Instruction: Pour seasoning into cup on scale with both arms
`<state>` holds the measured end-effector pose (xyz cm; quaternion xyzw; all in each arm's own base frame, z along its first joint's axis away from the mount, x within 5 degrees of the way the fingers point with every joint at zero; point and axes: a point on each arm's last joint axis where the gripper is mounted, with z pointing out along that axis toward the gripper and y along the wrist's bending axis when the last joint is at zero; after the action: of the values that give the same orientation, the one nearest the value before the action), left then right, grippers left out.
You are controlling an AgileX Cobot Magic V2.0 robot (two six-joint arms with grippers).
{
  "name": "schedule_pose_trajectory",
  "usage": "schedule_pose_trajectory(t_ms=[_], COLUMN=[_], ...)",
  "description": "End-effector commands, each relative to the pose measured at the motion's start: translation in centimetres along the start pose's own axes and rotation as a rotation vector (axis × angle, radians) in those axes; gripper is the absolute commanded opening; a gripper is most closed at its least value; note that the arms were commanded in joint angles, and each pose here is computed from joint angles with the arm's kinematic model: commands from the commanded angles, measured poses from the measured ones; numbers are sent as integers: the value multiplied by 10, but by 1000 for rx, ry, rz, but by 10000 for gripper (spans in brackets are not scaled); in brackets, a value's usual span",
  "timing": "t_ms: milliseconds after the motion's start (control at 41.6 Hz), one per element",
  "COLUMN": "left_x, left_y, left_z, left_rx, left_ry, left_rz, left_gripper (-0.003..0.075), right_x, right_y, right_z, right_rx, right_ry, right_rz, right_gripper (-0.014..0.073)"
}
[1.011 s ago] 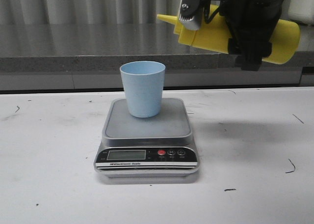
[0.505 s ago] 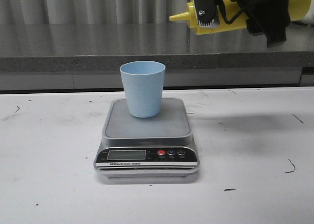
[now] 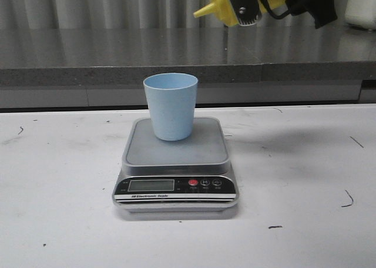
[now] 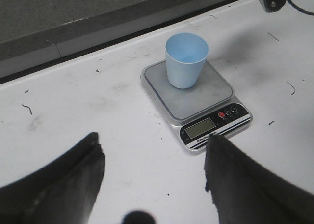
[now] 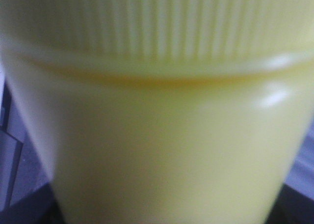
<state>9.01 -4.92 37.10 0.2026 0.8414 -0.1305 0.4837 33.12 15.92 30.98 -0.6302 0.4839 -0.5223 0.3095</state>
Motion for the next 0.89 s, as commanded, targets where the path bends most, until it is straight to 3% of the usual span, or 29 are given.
schedule_pose_trajectory(t_ms=[0,361,505,626,866], left_x=[-13,-13,-13,-13,-13], left_y=[0,0,0,0,0], left_z=[-5,-5,-5,-5,-5], left_rx=[2,2,2,2,2], left_ry=[-99,-99,-99,-99,-99], left_rz=[-11,-11,-11,-11,-11], left_gripper=[439,439,439,439,439], right_x=[15,14,15,15,20], right_y=[-28,-28,-27,-22,-13], right_z=[-12,-12,-11,-11,-8], right_rx=[128,129,114,66,-13], right_ry=[37,24,26,18,52], right_rz=[-45,-43,8,183,739], right_gripper=[345,345,345,345,345])
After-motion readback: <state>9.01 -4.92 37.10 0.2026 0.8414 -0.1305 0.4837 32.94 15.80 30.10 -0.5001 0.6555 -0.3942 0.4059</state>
